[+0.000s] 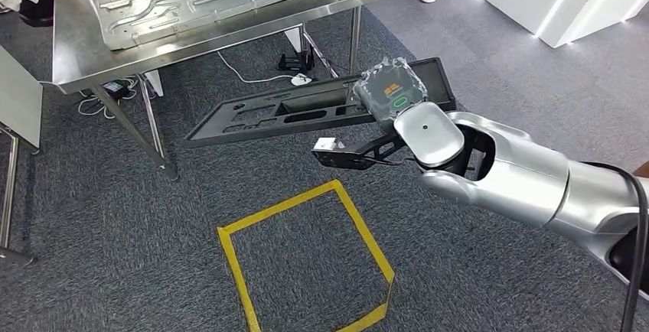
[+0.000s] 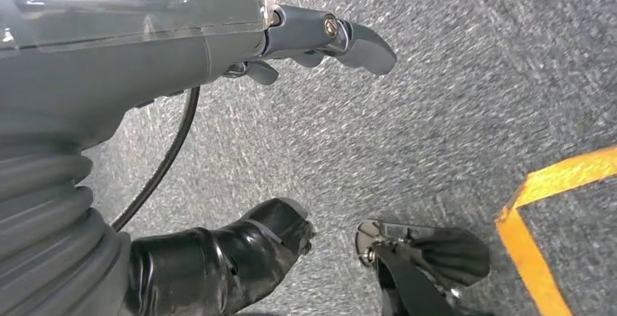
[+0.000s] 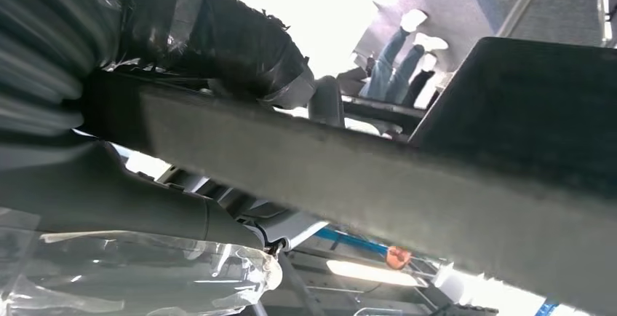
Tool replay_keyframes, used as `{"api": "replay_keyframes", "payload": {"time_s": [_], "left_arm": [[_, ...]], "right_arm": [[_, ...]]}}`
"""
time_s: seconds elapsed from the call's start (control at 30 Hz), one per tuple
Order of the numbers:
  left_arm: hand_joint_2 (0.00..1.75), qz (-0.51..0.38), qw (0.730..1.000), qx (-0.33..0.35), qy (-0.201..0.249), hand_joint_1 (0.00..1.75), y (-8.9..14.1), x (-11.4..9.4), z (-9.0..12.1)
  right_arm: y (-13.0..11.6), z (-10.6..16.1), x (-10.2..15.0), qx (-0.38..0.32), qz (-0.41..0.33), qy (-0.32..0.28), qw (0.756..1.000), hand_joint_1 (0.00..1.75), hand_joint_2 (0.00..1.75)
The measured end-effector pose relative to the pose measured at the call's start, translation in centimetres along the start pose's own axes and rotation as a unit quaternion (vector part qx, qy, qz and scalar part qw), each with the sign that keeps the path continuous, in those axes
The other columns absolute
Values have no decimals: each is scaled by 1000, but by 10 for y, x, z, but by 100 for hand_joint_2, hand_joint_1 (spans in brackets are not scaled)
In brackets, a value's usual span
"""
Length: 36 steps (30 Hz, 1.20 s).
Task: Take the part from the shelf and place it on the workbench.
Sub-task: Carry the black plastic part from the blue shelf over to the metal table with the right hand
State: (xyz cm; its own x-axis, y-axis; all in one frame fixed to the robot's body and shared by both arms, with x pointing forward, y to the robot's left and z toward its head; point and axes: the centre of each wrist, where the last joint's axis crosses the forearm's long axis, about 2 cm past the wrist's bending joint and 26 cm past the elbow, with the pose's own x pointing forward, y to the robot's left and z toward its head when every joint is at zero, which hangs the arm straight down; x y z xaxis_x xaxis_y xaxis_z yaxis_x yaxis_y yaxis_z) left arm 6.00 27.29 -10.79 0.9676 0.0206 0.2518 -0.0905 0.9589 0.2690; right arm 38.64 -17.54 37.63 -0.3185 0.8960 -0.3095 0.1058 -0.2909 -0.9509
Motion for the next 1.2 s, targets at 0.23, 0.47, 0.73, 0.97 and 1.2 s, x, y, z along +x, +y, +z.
{"api": "replay_keyframes", "payload": {"time_s": [0.23, 0.47, 0.73, 0.97, 1.2], "left_arm": [[175, 0, 1000, 0, 0, 0, 0, -1, 0], [175, 0, 1000, 1, 0, 0, 1, 0, 0], [175, 0, 1000, 0, 0, 0, 1, 0, 0], [175, 1, 1000, 0, -2, 0, 1, 0, 0], [175, 0, 1000, -1, -2, 0, 1, -1, 0]], "right_arm": [[-1, 0, 2, -1, 0, -2, 1000, 175, 175], [-2, -1, 1, -2, 0, -1, 1000, 175, 175], [0, -1, 2, 0, 0, -1, 1000, 175, 175], [-1, -1, 2, -2, 1, 0, 1000, 175, 175], [0, -1, 3, -2, 1, -1, 1000, 175, 175]]}}
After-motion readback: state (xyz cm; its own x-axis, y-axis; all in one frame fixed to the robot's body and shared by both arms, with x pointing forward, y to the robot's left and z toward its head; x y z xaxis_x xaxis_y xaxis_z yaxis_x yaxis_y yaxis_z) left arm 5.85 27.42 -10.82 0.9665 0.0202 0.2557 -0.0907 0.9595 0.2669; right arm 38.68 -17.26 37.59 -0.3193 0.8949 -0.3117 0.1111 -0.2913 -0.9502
